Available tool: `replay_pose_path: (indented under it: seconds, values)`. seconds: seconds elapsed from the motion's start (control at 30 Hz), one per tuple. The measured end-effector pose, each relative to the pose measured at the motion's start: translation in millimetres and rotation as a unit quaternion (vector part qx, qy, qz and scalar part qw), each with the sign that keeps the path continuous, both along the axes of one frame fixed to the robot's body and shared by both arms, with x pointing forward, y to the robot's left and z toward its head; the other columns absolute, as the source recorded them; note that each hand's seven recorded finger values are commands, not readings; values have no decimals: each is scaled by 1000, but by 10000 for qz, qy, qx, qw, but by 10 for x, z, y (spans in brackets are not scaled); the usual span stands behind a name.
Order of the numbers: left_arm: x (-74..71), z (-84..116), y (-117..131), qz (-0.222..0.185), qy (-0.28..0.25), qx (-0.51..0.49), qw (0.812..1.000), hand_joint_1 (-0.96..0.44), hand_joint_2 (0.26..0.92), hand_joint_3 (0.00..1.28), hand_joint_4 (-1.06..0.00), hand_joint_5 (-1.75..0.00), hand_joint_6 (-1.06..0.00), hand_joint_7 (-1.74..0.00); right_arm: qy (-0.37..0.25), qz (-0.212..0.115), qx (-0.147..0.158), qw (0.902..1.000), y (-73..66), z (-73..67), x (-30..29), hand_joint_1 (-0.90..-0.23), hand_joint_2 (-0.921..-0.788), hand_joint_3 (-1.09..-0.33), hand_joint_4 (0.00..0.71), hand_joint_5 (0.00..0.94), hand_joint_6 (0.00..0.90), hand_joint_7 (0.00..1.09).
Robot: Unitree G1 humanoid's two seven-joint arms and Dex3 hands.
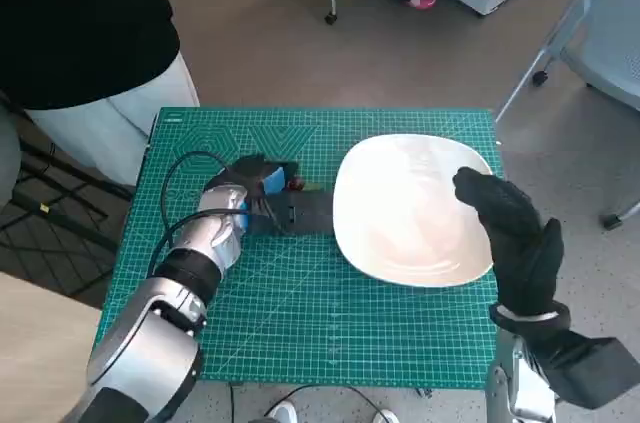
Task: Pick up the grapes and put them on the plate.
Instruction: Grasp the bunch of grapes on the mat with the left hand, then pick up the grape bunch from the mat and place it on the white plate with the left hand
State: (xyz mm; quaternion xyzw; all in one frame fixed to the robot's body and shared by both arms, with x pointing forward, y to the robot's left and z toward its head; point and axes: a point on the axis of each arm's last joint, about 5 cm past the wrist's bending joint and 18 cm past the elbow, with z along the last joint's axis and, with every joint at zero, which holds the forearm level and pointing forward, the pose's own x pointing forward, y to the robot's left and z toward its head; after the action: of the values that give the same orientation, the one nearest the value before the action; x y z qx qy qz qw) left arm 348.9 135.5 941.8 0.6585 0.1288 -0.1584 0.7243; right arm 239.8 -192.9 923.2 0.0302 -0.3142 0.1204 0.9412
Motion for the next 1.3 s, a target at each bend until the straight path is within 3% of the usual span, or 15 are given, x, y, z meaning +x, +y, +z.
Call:
replay_pose_path:
  seconds: [0.07,0.1,0.2,0.77,1.3]
  values:
    - [-4,-9,0,-24,-82,45,10000,92,920,293,-431,-1442,-536,-902,-8,-5,-2,10000,-1,0,1,-624,-921,-869,516,7,160,519]
    - [-6,-13,-1,-38,-110,67,9999,64,920,286,-434,-1475,-505,-1008,-9,-8,-3,10000,-3,0,1,-624,-921,-869,517,8,161,519]
    - [-9,-19,-5,-85,-146,113,9998,21,921,272,-441,-1522,-468,-1157,-5,-15,-5,10000,-6,-3,3,-624,-921,-869,518,8,161,519]
    - [-11,-26,6,-77,-148,81,9998,2,921,249,-460,-1488,-463,-1250,-28,-39,-13,10000,-1,-3,8,-615,-921,-869,526,11,171,519]
    - [-9,-23,21,-37,-173,12,9998,2,921,274,-459,-1441,-397,-1359,-66,-69,-6,10000,2,2,6,-614,-921,-873,526,9,171,515]
